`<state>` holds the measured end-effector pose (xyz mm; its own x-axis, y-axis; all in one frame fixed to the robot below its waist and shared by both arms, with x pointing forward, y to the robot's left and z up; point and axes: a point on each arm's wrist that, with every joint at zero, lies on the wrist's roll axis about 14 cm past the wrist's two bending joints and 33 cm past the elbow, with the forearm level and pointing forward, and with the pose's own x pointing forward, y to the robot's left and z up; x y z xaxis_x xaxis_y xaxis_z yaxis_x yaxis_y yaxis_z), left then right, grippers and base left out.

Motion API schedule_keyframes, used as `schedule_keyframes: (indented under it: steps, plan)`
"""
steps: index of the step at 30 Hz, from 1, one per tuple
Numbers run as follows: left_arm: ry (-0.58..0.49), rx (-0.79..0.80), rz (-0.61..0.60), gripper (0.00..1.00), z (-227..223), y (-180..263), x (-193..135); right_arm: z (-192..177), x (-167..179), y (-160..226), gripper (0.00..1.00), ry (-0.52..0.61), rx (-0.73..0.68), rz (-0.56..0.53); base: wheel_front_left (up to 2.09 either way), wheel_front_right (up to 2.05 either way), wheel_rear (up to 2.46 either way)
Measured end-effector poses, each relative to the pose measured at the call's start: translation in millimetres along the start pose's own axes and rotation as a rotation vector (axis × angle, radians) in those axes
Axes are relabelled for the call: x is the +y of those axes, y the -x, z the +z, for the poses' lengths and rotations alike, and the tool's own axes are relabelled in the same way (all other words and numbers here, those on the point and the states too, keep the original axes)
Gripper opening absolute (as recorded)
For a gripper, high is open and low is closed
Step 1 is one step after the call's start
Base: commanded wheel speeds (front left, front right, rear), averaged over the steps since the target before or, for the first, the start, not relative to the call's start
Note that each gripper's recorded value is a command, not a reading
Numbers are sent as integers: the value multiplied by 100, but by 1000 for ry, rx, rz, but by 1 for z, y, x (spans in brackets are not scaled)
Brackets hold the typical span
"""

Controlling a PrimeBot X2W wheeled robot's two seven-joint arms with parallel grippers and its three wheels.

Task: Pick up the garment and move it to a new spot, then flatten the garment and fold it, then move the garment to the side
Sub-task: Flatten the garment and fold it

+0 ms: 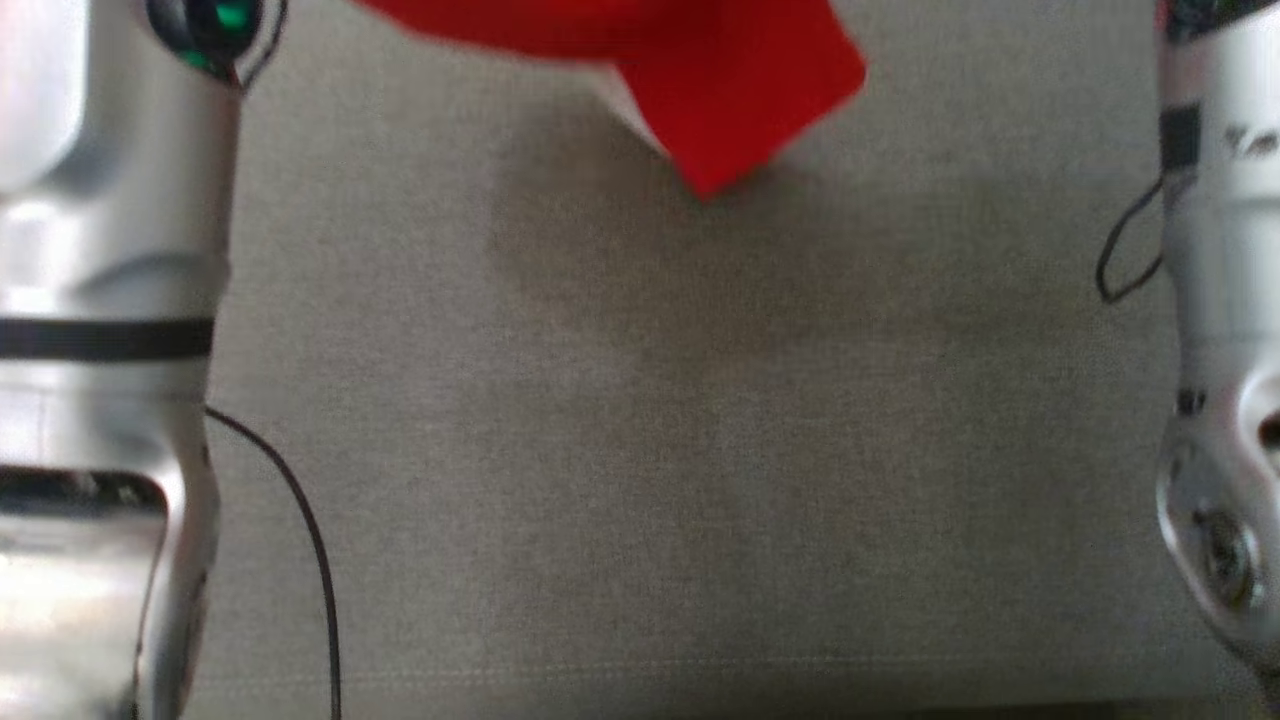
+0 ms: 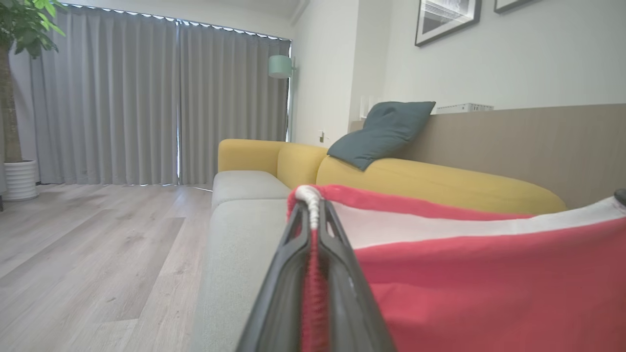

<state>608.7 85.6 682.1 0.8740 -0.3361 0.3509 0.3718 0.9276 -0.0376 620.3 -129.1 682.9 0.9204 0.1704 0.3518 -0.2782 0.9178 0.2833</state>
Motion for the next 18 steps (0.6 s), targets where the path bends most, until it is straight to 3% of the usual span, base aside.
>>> schedule_keyframes:
  steps: [7,11,14,18]
  plan:
    - [69,-124,12,0,-2,-40,8,3,-22,-32,0,26,-104,-35,0,0,0]
    - [138,-149,-5,0,-12,-46,0,-11,-26,-31,0,14,-97,-26,0,0,0]
    - [211,-107,4,0,-41,-28,-5,-21,-29,-15,0,-12,-95,-28,0,0,0]
    - [320,34,96,0,-108,25,2,-61,-35,20,0,-67,-20,-49,0,0,0]
